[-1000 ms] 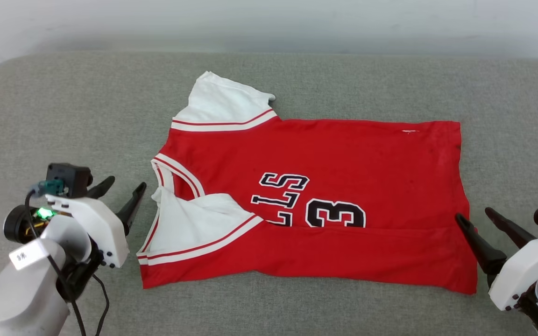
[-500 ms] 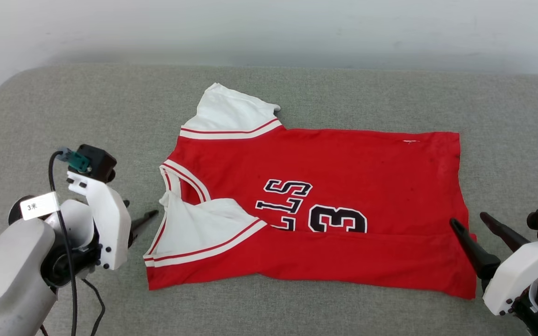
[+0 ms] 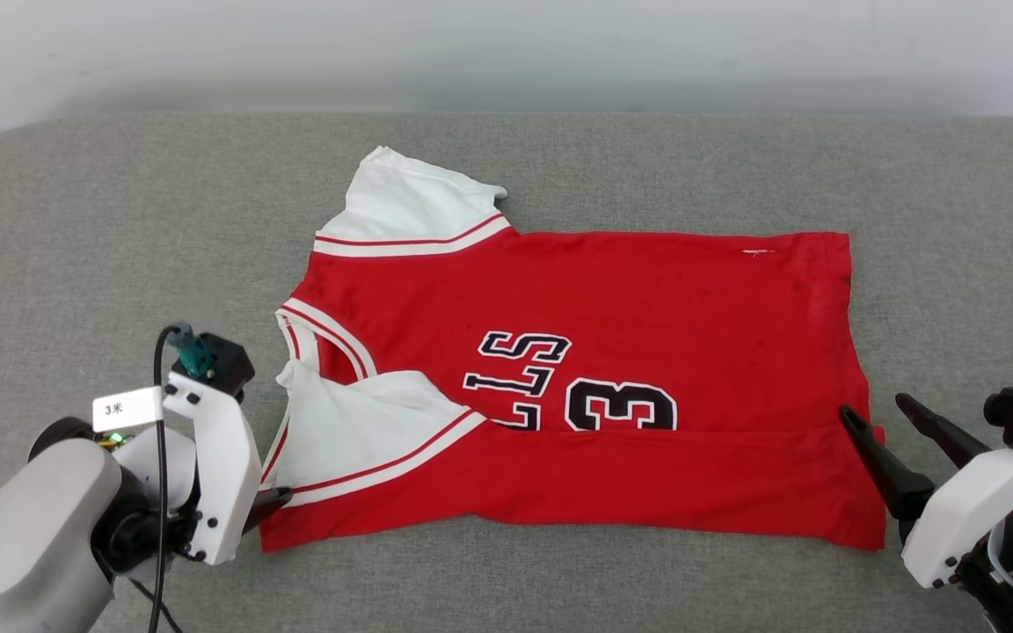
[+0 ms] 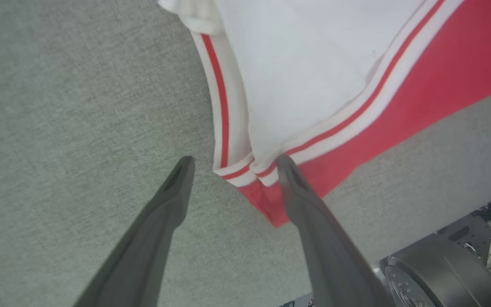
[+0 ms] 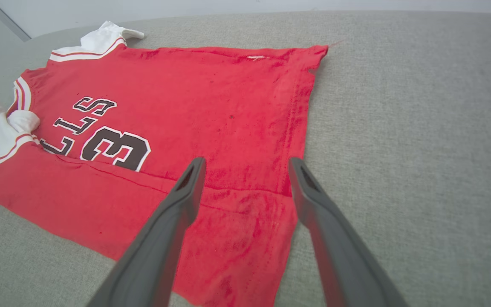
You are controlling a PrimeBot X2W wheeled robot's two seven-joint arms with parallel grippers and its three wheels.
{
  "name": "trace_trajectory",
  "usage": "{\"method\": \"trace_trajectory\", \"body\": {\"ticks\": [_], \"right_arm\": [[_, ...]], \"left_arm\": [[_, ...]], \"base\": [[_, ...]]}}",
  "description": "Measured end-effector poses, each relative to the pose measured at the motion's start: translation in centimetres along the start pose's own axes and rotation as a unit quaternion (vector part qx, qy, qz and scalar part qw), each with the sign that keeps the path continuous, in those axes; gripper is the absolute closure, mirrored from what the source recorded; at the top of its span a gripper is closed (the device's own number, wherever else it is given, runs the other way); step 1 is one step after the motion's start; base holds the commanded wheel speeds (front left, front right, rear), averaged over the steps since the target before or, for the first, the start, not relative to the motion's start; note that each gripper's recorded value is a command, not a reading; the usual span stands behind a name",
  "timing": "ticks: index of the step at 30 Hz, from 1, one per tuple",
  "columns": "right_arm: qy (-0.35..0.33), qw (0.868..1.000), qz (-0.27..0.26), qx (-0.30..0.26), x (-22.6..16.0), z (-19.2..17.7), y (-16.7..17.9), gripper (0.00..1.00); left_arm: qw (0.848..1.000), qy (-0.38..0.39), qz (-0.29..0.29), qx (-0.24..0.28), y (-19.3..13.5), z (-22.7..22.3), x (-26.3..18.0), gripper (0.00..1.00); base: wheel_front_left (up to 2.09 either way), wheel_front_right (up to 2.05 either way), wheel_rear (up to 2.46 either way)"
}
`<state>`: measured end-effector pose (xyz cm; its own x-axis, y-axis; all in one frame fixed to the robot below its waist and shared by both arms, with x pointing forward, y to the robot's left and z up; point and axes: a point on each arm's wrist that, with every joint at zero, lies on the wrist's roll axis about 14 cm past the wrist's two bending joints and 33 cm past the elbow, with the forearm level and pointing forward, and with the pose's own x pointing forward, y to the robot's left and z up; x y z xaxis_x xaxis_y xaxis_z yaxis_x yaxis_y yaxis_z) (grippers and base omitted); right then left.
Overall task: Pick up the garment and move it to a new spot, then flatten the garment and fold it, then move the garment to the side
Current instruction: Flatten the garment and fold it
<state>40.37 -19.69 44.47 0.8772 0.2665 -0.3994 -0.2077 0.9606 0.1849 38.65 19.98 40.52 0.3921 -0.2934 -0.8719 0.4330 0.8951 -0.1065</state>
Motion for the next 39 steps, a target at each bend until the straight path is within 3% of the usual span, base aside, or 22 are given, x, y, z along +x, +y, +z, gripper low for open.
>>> {"method": "trace_trajectory", "body": {"ticks": [12,13,14,15,30,35,39], "right_arm": [[0.006,1.0,-0.004,0.003,0.7,-0.5,-0.4,0.0],[0.007,1.0,-0.003,0.004,0.7,-0.6,-0.4,0.0],[0.007,1.0,-0.003,0.005,0.8,-0.6,-0.4,0.0],[0.006,1.0,-0.002,0.003,0.9,-0.4,-0.4,0.0],[0.032,0.996,0.002,-0.083,0.0,3.7,-1.5,0.0],[0.108,0.987,0.009,-0.115,-0.5,2.9,-1.5,0.0],[0.204,0.97,0.02,-0.129,-1.2,0.2,-1.3,0.0]], "left_arm": [[0.998,0.065,-0.011,-0.017,-0.1,-3.3,2.7,0.0],[0.998,0.061,-0.012,-0.018,-0.2,-3.2,2.8,0.17],[0.998,0.056,-0.012,-0.018,-0.2,-3.1,2.9,0.78],[0.998,0.055,-0.013,-0.017,-0.2,-3.1,2.9,1.0],[0.999,-0.041,-0.004,0.003,0.0,0.2,0.0,1.0],[0.997,-0.072,-0.005,0.015,-0.4,1.5,-0.9,1.0],[0.997,-0.08,-0.004,0.024,-0.6,1.7,-1.2,1.0]], "base": [[0.0,0.0,0.0],[0.0,0.0,0.0],[0.0,0.0,0.0],[0.0,0.0,0.0],[0.0,0.0,0.0],[0.0,0.0,0.0],[0.0,0.0,0.0]]}}
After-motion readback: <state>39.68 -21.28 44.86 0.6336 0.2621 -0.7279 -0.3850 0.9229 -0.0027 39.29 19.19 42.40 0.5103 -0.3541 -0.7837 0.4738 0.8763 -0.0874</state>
